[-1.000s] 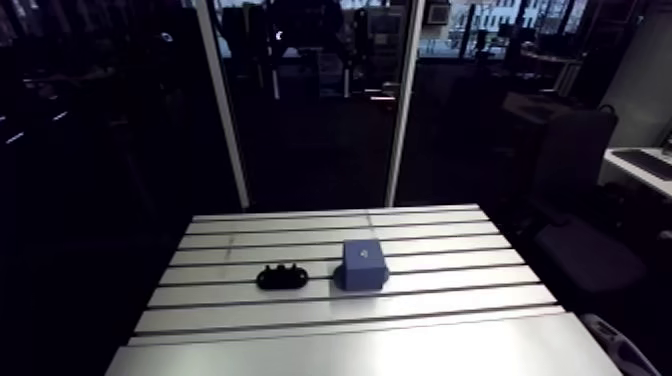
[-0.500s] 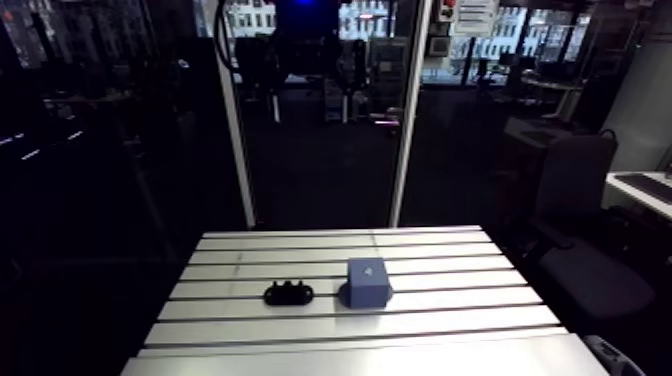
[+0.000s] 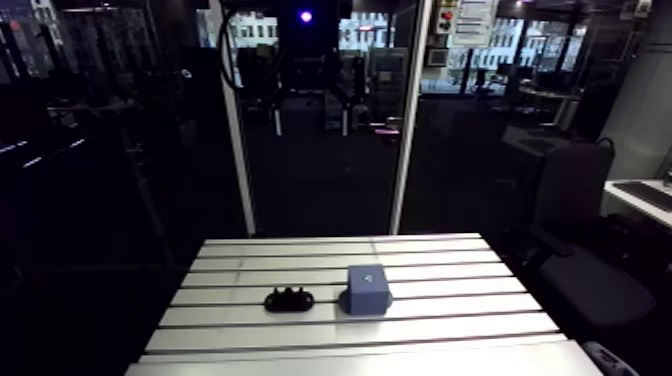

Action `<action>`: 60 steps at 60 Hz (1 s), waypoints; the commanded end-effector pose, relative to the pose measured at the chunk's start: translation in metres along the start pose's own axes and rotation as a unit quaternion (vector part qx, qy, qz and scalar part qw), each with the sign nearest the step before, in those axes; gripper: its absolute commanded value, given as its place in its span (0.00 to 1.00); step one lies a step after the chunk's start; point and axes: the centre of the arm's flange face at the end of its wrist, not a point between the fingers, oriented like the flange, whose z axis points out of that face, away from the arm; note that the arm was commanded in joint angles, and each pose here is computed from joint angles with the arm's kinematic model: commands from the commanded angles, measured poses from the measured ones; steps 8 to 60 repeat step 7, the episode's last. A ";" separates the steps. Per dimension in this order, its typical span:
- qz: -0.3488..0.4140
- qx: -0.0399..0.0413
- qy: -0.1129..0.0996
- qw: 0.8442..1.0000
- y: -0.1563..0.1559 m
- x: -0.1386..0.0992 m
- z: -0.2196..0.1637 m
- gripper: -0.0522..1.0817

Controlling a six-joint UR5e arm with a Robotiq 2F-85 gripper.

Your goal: Pick up the M10 bolt and insert it into the hex recess until seated.

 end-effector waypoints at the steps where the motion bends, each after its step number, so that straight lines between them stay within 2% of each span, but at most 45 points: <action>1: -0.001 0.000 0.002 1.000 0.000 0.001 -0.001 0.06; 60: -0.001 0.000 -0.001 1.000 0.000 0.001 0.001 0.06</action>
